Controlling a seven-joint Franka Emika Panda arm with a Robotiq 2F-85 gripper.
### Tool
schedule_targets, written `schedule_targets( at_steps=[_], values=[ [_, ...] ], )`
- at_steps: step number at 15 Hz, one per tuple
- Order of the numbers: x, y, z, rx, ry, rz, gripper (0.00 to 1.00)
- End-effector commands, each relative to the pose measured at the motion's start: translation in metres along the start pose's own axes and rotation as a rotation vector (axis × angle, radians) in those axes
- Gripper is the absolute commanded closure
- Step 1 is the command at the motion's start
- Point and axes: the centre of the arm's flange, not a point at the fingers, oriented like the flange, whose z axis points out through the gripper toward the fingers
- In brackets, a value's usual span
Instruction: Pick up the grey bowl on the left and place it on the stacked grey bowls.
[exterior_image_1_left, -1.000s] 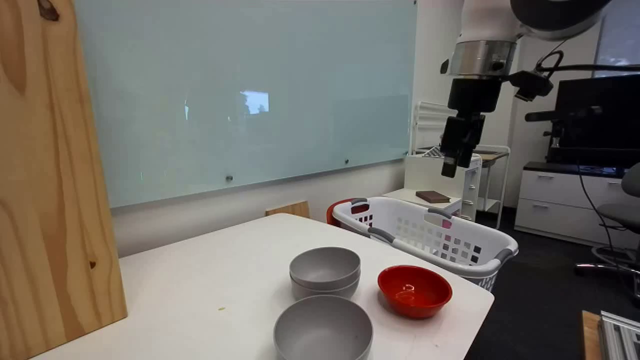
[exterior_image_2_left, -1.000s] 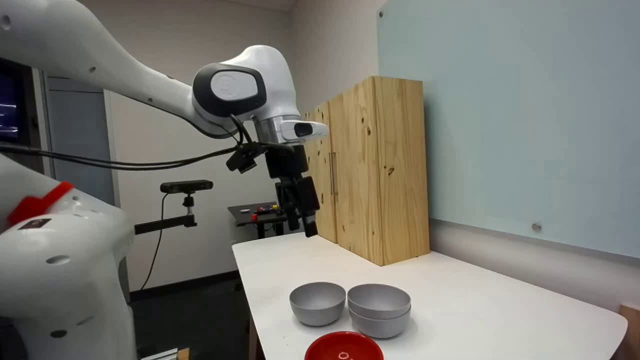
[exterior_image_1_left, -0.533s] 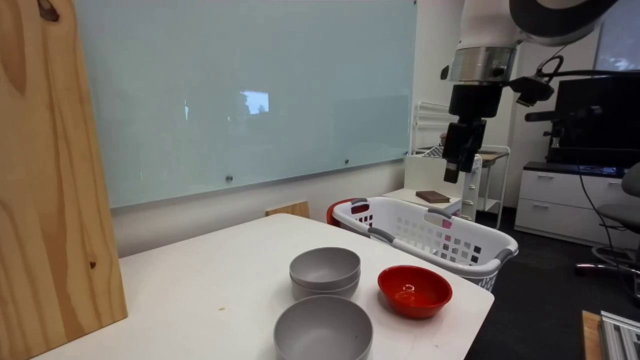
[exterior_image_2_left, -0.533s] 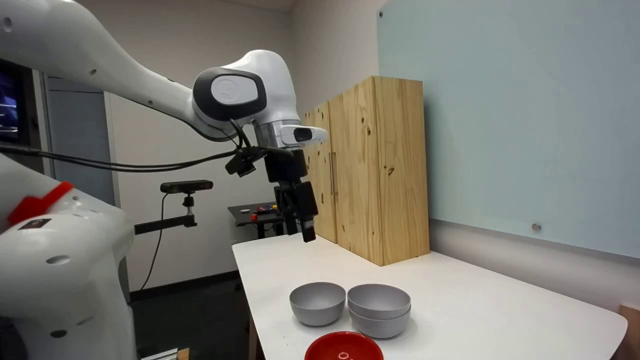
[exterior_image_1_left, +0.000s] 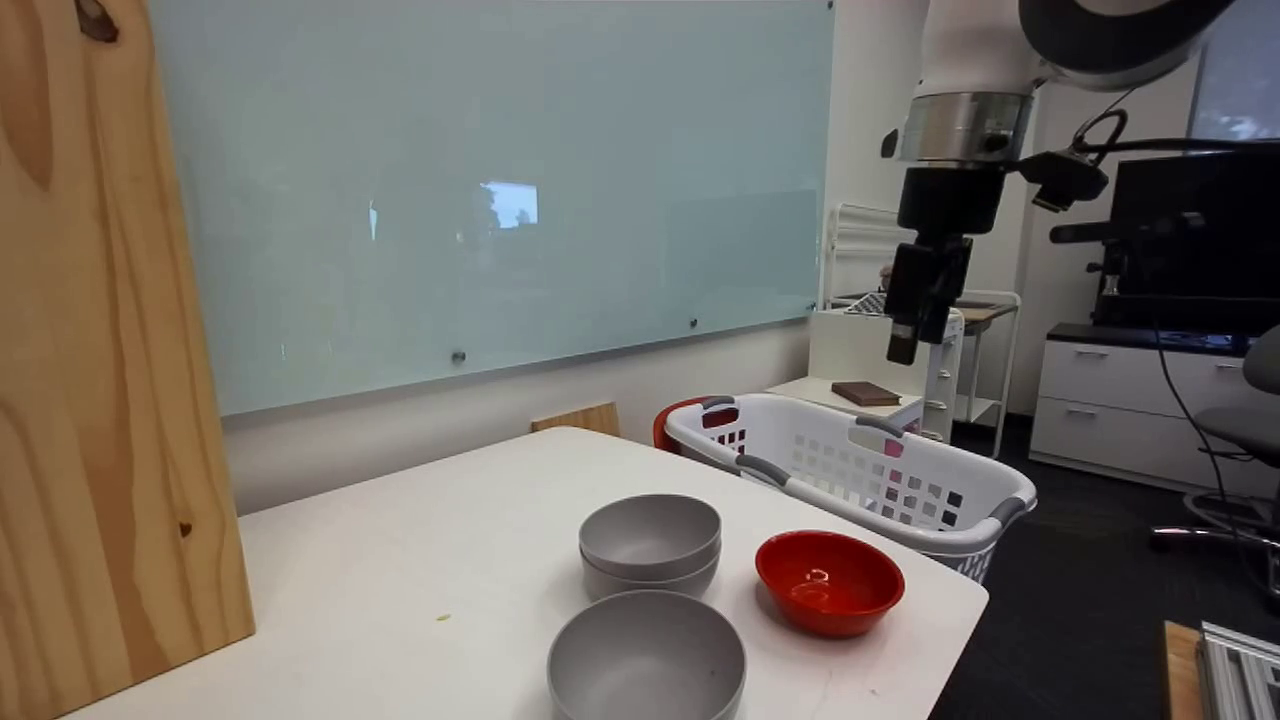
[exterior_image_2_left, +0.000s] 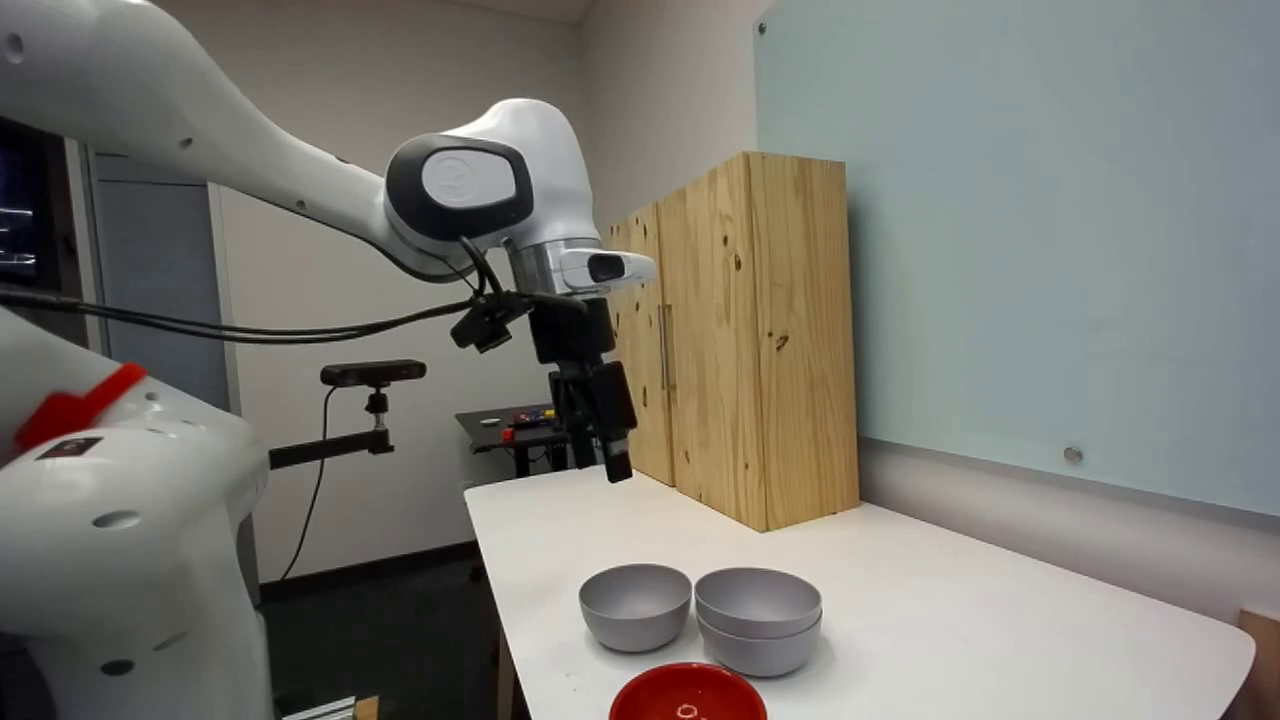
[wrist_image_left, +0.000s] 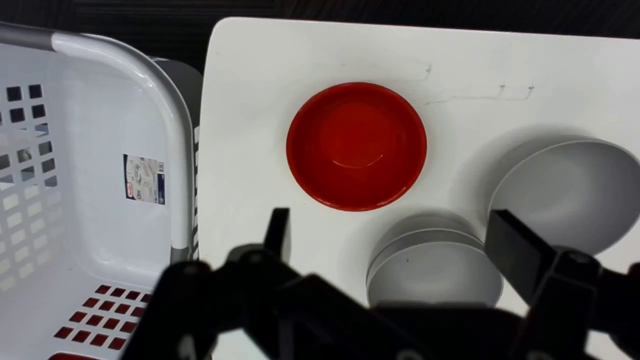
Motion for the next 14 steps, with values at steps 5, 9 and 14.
schedule_targets(
  at_steps=[5,9,14],
  values=[
    [0.046,0.004,-0.017,0.021,0.132,-0.013,0.00],
    [0.083,0.010,-0.006,0.077,0.161,0.016,0.00],
    [0.112,0.003,0.051,0.223,0.027,0.098,0.00]
  ],
)
